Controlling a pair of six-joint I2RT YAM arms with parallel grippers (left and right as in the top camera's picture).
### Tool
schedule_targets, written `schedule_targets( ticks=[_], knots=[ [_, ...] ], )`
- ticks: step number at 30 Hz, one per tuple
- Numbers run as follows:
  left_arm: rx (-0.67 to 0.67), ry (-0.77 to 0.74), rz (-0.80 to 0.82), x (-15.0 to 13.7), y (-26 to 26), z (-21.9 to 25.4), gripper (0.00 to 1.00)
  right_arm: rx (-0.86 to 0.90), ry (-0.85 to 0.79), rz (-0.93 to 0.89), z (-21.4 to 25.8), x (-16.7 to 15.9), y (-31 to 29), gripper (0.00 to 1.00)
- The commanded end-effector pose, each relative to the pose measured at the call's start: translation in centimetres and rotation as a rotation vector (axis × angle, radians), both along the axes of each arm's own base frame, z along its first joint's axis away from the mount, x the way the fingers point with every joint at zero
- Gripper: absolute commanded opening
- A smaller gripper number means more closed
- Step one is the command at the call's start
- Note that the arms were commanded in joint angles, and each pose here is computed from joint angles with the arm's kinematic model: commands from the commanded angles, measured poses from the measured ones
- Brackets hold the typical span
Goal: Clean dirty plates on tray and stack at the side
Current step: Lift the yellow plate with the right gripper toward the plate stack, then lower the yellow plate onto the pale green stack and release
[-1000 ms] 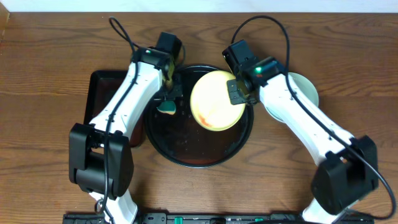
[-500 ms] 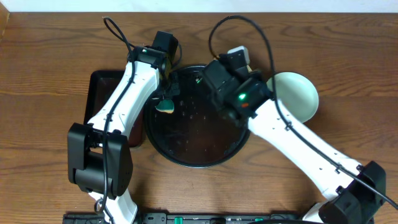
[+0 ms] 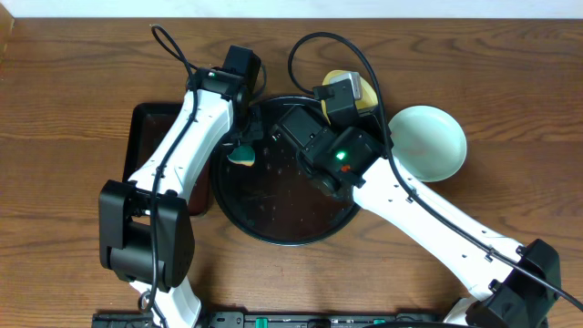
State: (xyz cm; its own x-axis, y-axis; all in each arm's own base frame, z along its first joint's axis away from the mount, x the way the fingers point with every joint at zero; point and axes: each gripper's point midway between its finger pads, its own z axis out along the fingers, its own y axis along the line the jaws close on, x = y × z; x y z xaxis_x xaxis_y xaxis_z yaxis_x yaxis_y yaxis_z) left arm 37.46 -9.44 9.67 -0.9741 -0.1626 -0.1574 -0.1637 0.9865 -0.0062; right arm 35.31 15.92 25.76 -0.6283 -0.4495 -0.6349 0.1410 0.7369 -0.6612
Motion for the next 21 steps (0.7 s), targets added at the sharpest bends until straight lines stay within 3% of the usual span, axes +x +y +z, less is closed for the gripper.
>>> schedule_targets(
  ticks=[1,8,16,21],
  knots=[
    [0.007,-0.014,0.011,0.2,0.2,0.5,0.08,0.004,-0.083,-0.037,1.7,-0.2,-0.7,0.01],
    [0.007,-0.014,0.011,0.2,0.2,0.5,0.08,0.102,-0.033,-0.056,0.1,-0.2,-0.9,0.01],
    [0.008,-0.015,0.011,0.2,0.2,0.5,0.08,0.519,0.437,-0.017,-8.6,0.1,-1.0,0.01],
    [0.007,-0.014,0.011,0.2,0.2,0.5,0.08,0.754,0.61,0.046,-10.9,0.6,-2.1,0.01]
  ],
)
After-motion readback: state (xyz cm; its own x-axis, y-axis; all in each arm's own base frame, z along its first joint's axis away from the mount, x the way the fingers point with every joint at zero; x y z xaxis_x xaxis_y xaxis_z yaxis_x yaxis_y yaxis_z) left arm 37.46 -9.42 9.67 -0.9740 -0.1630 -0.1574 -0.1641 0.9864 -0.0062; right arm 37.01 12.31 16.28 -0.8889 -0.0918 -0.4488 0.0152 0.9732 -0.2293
